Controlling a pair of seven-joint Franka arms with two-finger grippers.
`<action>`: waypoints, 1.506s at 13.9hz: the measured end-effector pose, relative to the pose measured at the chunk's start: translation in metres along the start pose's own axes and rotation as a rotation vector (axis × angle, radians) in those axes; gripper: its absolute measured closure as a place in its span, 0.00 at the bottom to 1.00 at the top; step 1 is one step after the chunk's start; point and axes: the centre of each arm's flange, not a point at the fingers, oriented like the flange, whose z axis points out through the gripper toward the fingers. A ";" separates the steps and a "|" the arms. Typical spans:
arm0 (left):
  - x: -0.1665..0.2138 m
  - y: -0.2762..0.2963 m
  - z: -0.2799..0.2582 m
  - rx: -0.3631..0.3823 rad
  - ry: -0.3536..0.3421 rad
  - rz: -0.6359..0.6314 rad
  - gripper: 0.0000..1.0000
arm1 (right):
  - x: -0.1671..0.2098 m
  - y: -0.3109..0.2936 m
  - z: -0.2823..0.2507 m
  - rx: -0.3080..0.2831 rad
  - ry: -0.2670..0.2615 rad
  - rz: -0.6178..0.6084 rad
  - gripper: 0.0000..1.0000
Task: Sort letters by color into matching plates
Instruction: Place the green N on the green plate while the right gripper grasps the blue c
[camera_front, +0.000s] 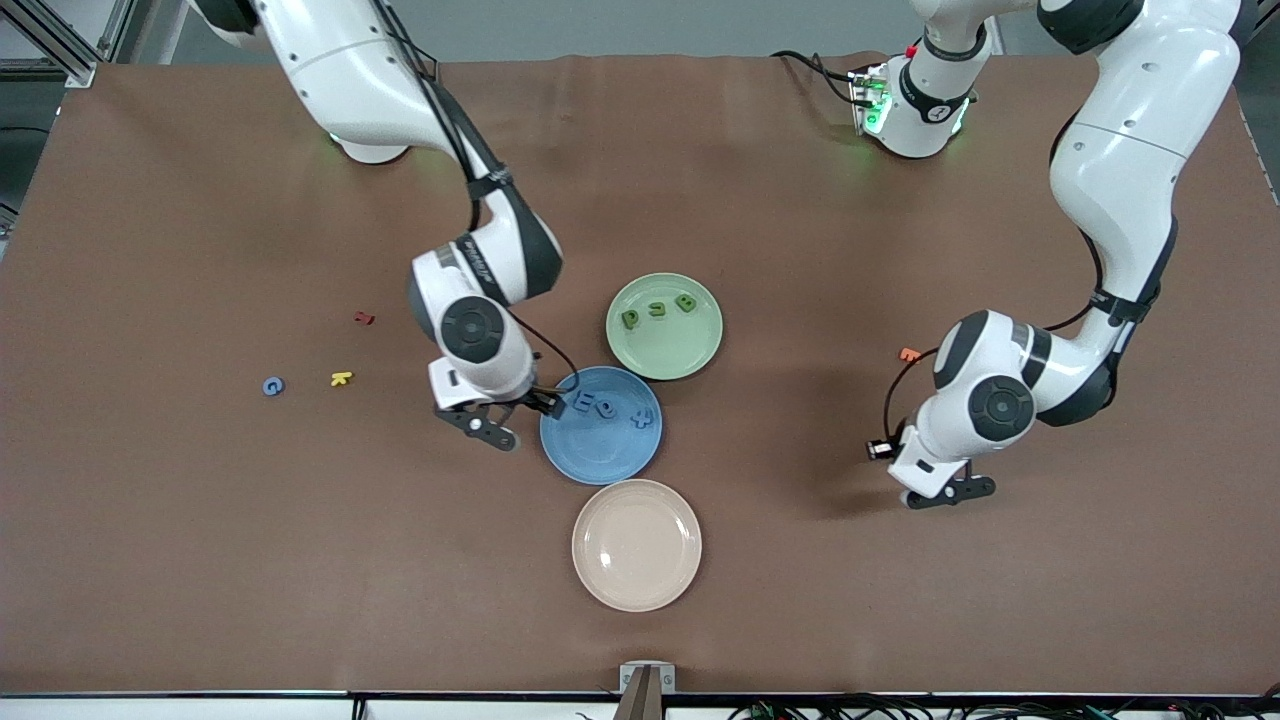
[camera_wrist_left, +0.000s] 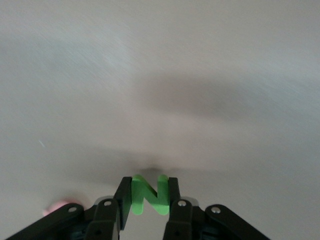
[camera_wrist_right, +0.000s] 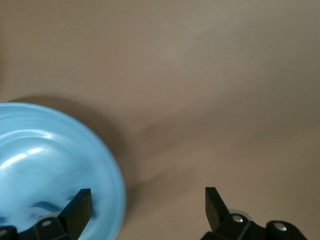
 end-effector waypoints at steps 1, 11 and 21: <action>-0.012 0.021 -0.010 0.004 -0.012 -0.005 0.67 | 0.009 0.024 -0.008 0.003 -0.006 -0.024 0.00; -0.192 0.235 -0.027 0.040 -0.026 -0.038 0.67 | 0.126 0.350 -0.011 0.046 0.054 -0.410 0.00; -0.242 0.278 0.017 0.064 -0.054 0.018 0.67 | 0.135 0.422 0.077 0.016 0.145 -0.482 0.00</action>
